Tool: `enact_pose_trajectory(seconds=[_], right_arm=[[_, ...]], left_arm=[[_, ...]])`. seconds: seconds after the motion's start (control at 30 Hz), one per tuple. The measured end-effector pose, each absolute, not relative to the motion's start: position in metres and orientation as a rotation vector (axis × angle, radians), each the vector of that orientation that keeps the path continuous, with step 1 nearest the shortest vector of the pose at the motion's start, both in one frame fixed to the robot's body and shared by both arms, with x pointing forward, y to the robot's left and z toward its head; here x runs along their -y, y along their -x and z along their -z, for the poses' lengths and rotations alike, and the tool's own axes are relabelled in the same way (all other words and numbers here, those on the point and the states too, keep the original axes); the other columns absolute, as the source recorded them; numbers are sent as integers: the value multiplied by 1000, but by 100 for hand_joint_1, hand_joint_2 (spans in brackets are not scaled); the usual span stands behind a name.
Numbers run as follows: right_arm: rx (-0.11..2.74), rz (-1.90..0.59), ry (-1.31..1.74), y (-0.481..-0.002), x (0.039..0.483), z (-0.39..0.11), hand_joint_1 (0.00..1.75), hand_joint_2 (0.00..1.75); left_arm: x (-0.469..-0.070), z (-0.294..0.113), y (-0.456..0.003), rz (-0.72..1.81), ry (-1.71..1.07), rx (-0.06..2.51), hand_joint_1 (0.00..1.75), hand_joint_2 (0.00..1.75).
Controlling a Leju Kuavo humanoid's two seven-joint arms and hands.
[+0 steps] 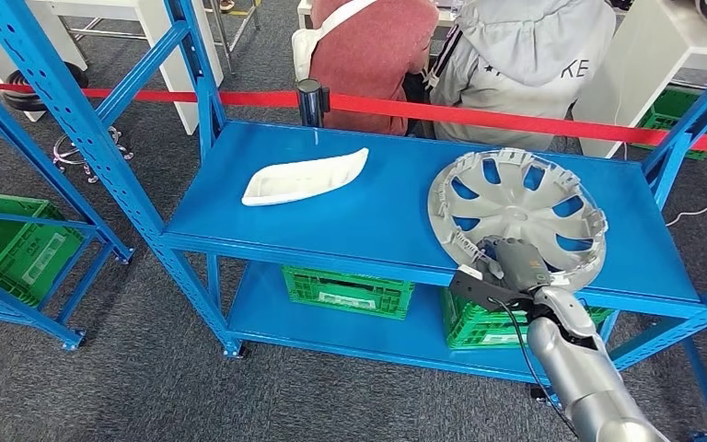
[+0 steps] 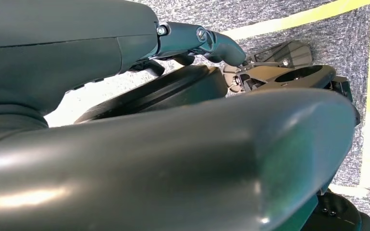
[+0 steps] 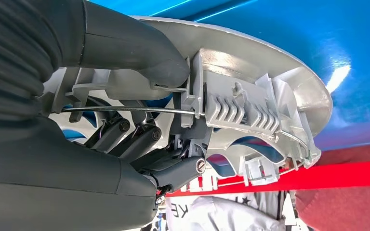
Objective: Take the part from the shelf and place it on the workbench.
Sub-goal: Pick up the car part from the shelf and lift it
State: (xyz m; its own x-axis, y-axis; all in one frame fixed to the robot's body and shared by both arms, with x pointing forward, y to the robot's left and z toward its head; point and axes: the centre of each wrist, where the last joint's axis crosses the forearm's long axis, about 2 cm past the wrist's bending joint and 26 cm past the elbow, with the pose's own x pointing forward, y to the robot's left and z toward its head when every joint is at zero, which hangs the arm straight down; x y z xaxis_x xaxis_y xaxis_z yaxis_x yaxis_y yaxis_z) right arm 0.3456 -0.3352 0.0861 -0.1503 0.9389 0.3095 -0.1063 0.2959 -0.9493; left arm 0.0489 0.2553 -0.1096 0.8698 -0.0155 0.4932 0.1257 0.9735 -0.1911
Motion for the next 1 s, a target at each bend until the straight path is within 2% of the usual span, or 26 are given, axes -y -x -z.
enact_pose_trajectory(seconds=[0.2,0.4,0.5,0.53,0.6,0.63,0.73,0.77,0.83,0.9,0.97,1.0], right_arm=[[1546,-1071,734,-328,318,-84,175,175],[1858,-825,546,-297,275,-98,175,175],[1954,-727,489,-287,264,-107,175,175],[1975,-711,486,-285,261,-109,175,175],[1998,-699,495,-280,256,-111,175,175],[2004,-698,501,-278,254,-112,175,175],[2020,-694,520,-276,248,-114,175,175],[2025,-695,528,-275,247,-115,175,175],[2030,-702,546,-274,245,-116,175,175],[2030,-712,563,-272,244,-115,175,175],[2027,-721,582,-268,243,-113,175,175],[2025,-725,591,-267,243,-112,175,175]], left_arm=[[-256,110,-48,81,222,512,0,0],[-255,110,-49,110,224,515,0,0],[-256,110,-50,143,206,526,0,131],[-256,110,-50,156,194,533,0,131],[-256,109,-53,169,179,553,0,44],[-256,109,-54,165,179,562,0,44],[-255,109,-57,133,204,585,0,175],[-255,108,-58,125,212,589,0,175],[-255,108,-59,111,227,594,0,87],[-255,108,-60,102,239,598,0,87],[-255,108,-61,96,244,600,0,175],[-255,108,-61,95,246,602,0,131]])
